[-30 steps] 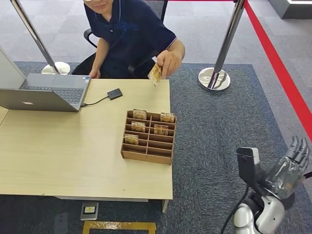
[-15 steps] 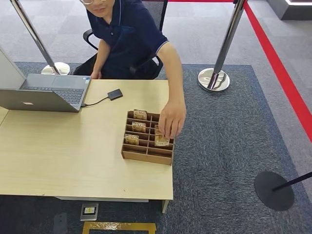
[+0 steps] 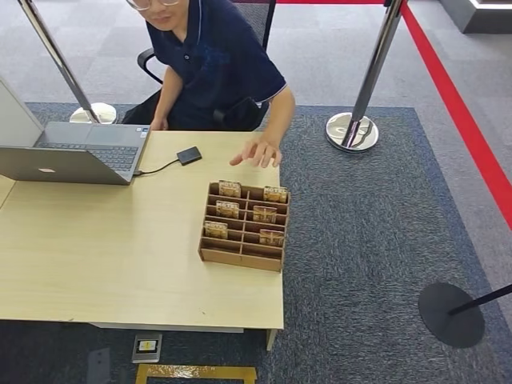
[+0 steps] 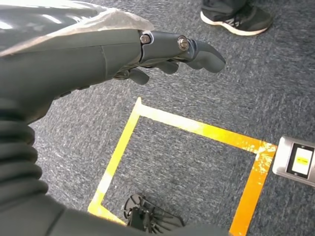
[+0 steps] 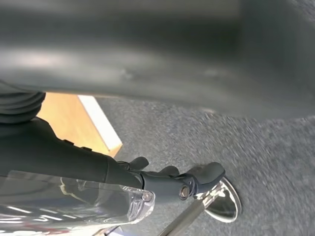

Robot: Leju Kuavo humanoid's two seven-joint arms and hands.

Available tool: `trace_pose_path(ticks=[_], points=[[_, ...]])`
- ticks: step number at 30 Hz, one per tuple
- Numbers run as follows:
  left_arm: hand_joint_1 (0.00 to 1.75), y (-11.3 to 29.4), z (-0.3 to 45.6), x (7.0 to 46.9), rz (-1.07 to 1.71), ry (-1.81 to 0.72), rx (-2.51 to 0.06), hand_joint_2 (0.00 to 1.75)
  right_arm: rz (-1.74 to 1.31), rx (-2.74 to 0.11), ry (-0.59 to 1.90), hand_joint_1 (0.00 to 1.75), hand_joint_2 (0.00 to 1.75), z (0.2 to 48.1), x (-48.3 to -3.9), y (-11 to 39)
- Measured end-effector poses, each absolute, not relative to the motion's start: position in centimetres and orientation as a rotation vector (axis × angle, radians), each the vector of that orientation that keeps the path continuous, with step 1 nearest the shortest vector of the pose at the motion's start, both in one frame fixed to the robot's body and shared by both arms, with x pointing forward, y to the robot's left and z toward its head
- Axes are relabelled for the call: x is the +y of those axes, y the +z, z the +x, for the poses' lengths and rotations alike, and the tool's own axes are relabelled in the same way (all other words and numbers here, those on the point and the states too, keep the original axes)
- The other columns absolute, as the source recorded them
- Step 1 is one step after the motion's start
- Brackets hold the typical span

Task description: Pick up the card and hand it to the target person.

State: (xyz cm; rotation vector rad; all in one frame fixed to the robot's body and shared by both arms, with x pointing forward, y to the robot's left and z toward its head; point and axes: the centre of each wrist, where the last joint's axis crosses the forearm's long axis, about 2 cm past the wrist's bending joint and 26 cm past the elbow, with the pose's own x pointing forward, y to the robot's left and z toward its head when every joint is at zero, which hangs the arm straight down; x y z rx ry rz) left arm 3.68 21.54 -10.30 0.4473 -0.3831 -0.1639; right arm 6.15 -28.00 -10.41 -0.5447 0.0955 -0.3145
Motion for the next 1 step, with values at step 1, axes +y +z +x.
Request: trace_pose_path(ticks=[1], points=[[0.00, -10.30, 3.68, 21.54, 0.446, -0.166, -0.385, 1.75, -0.536, 0.098, -0.309, 0.00, 0.00, 6.12, -27.87, -10.43]])
